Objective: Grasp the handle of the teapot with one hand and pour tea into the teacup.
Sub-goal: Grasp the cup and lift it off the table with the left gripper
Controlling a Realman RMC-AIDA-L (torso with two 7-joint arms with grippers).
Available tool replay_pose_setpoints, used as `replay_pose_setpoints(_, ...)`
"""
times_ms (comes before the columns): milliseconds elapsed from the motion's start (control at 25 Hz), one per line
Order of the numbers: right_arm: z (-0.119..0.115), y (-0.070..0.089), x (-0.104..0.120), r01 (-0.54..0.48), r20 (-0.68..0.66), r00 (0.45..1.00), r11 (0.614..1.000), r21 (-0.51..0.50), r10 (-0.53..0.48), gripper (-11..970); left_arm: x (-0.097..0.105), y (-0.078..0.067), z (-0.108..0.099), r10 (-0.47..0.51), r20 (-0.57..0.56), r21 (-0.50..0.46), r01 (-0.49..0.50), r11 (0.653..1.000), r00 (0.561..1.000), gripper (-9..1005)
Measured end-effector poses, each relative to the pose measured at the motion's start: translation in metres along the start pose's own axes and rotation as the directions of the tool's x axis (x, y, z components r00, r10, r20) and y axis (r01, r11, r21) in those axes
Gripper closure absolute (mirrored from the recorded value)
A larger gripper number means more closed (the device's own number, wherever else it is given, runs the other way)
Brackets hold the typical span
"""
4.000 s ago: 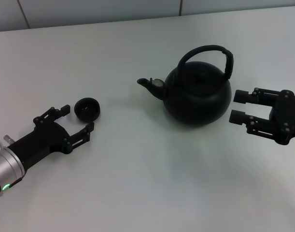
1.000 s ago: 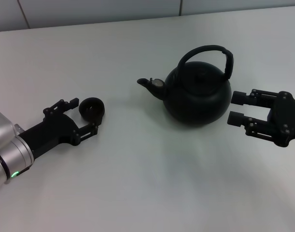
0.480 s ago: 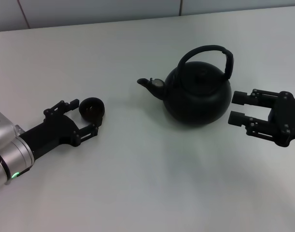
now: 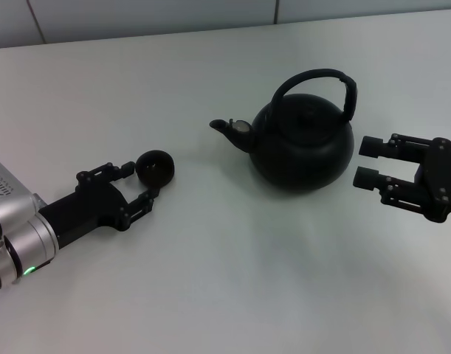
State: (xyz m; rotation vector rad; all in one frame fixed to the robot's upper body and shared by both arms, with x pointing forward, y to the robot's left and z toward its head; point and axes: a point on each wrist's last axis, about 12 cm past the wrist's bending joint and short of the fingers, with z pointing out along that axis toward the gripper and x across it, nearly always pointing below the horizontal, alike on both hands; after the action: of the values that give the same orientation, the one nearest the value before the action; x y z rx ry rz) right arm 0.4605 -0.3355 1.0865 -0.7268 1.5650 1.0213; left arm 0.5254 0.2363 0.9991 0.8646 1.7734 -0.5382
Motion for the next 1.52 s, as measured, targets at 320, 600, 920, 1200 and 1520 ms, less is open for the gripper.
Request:
replay_pose_setpoints(320,-0.0013,0.0003,0.0001,0.001,0.004,1.0,1.0,0.005,-0.001,402,-0.0008,0.0001,-0.0004,0.001,0.007,0.0,-0.001,1.0,1.0,530)
replay_pose_setpoints(600,-0.0013,0.0001,-0.0002,0.002,0.003,1.0,1.0,0.005,-0.002,402,-0.0013,0.0001,0.0,0.003,0.008,0.002,-0.003,1.0,1.0,650)
replay_pose_setpoints(920,-0.0001,-0.0008,-0.0009,0.004,0.003,1.0,1.0,0.005,-0.004,402,-0.0008,0.0004,-0.0003,0.003,0.005,-0.001,-0.003,1.0,1.0,666)
replay_pose_setpoints(1200,0.0001,-0.002,-0.0018,0.009,0.0,1.0,1.0,0.008,-0.009,402,0.002,0.0012,-0.0019,-0.006,-0.006,-0.015,0.006,1.0,1.0,581)
replay_pose_setpoints(1520,-0.0005,-0.0033,-0.0029,0.017,-0.004,1.0,1.0,0.012,-0.017,402,0.0011,0.0001,-0.0016,-0.001,0.0,-0.006,0.001,1.0,1.0,312)
